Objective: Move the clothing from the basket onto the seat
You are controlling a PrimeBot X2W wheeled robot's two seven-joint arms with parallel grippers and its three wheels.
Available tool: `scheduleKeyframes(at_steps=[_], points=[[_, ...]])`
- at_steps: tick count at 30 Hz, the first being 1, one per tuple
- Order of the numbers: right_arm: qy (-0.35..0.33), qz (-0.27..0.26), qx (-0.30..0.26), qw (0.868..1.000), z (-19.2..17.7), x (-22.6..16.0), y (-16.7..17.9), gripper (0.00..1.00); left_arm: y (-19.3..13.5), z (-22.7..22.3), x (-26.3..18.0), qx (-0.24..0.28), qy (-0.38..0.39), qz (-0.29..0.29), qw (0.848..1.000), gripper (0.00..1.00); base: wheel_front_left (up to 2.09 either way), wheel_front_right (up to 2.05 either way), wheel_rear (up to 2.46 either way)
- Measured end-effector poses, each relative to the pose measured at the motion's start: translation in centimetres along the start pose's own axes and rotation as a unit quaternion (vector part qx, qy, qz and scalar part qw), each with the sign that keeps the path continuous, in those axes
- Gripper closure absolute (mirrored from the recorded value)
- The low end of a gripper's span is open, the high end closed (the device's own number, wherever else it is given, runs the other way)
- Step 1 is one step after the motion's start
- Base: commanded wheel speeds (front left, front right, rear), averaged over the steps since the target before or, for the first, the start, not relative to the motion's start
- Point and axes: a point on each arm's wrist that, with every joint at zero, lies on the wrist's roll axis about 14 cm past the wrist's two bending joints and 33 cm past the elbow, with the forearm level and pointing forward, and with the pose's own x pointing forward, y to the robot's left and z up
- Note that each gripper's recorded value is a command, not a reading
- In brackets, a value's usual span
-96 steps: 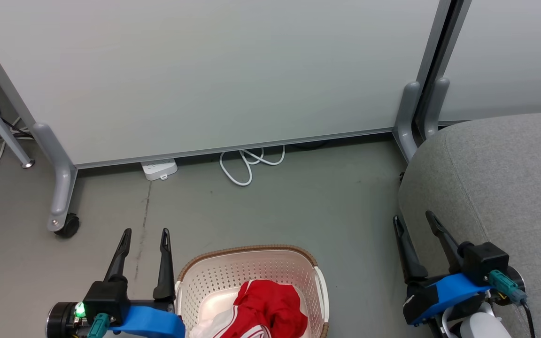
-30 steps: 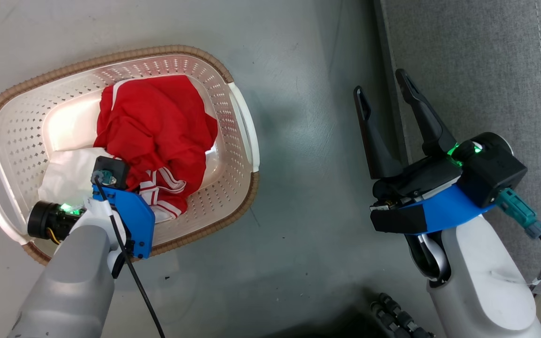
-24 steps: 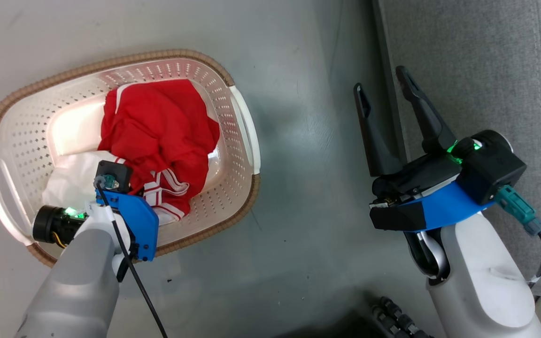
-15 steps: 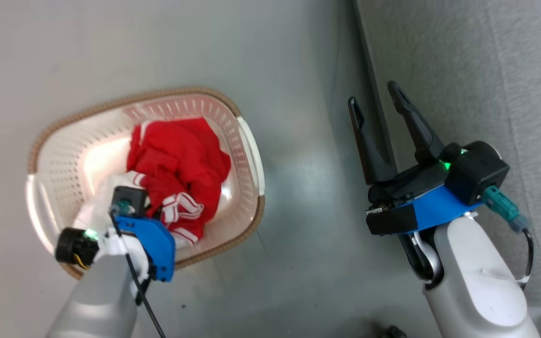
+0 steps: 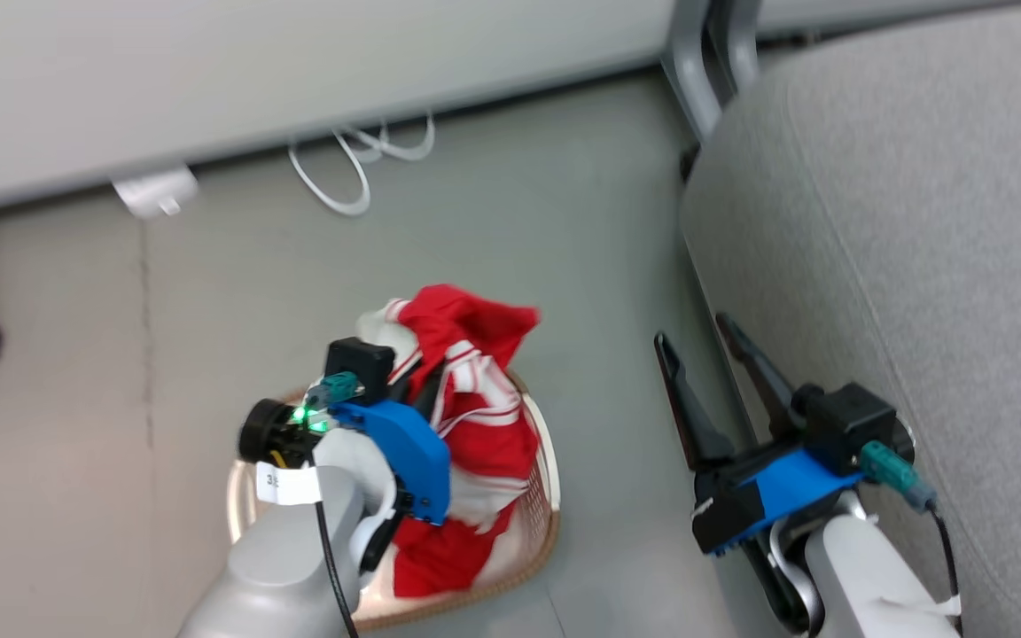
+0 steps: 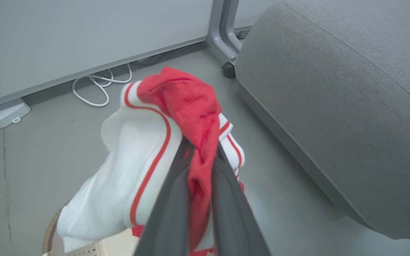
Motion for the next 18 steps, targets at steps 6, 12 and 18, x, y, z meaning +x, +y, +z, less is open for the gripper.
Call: scheduleKeyframes(at_steps=[6, 12, 18], points=[[-0.028, 0.025, 0.002, 0.999, 2.7, -2.0, 2.6, 0.0, -3.8, 8.6, -3.3, 0.047, -0.106, -0.03, 0.993, 1.0, 0.0, 0.0, 0.0], [-0.051, 0.047, 0.0, 0.998, 4.7, -3.3, 4.6, 0.0, -6.9, 15.2, -6.7, 0.086, -0.184, -0.051, 0.978, 1.0, 0.0, 0.0, 0.0], [-0.059, 0.061, -0.002, 0.996, 5.5, -3.9, 5.6, 0.0, -8.7, 18.2, -8.3, 0.106, -0.218, -0.066, 0.968, 1.0, 0.0, 0.0, 0.0]])
